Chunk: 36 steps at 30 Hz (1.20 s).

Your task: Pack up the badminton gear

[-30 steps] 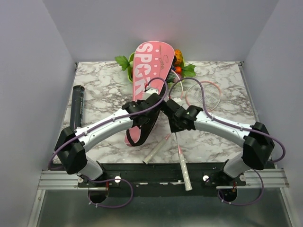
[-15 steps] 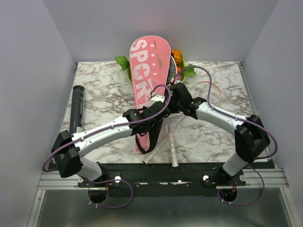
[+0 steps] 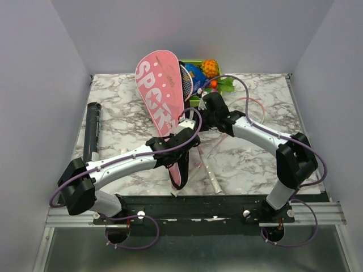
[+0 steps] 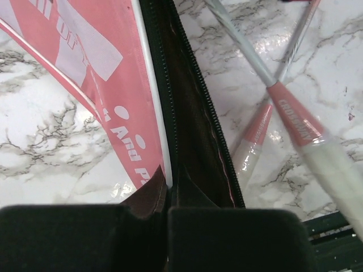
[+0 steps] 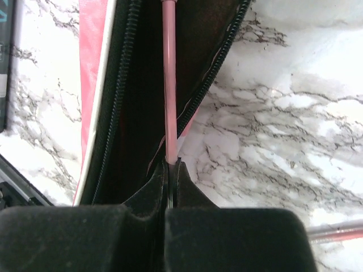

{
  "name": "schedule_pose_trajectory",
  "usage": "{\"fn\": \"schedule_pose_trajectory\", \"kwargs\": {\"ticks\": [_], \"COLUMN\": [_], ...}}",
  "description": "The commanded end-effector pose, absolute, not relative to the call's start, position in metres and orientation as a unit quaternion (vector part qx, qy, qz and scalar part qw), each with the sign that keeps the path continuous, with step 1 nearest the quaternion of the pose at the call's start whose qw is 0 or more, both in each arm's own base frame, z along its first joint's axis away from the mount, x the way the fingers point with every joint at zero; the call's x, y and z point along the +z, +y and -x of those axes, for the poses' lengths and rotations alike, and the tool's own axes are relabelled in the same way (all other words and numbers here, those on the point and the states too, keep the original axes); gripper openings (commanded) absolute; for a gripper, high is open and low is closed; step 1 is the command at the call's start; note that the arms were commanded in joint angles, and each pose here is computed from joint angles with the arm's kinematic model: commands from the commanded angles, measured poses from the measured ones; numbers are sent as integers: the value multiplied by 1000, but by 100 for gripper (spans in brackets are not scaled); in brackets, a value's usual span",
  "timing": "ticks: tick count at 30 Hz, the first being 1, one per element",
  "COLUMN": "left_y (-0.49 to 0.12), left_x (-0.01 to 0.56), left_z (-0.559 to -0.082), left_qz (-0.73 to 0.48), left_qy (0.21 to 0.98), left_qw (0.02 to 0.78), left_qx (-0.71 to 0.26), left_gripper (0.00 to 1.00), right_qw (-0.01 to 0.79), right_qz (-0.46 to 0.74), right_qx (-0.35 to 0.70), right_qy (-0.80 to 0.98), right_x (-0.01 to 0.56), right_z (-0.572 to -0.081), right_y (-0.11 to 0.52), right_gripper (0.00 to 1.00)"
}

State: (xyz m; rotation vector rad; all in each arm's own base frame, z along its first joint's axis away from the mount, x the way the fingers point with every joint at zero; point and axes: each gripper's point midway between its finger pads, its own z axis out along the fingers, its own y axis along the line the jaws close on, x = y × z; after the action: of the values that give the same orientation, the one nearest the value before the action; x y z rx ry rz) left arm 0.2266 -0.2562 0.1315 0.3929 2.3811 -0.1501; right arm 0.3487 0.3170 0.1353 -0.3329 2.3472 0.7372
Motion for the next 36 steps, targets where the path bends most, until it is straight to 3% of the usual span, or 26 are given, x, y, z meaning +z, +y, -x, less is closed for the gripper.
{"fn": "schedule_pose_trajectory", "kwargs": {"ticks": [1,5,12,23,36], "left_y": [-272,-282,-308,-306,-323], "left_x": [139,138,139,137,133], "left_z": [-211,-209,-201,-204,-196], "left_qz": [-164,-173,-206,-213,-232], "left_qy": [916,914,905,905,898], "left_qw": [349,347,349,353,354], "left_qx": [-112,-122,-129,-102,-122], "left_gripper": [0,0,0,0,0], "right_qw": [378,373,332,288,304], "right_qz": [141,137,166,199,146], "right_qx": [313,321,334,262,378], "right_qy": [860,860,867,899,862], "right_x": [184,183,187,161,179], "right_z": [-345,-324,-335,-288,-359], "right_y": [309,297,321,274,361], "right_gripper": [0,1,0,0,1]}}
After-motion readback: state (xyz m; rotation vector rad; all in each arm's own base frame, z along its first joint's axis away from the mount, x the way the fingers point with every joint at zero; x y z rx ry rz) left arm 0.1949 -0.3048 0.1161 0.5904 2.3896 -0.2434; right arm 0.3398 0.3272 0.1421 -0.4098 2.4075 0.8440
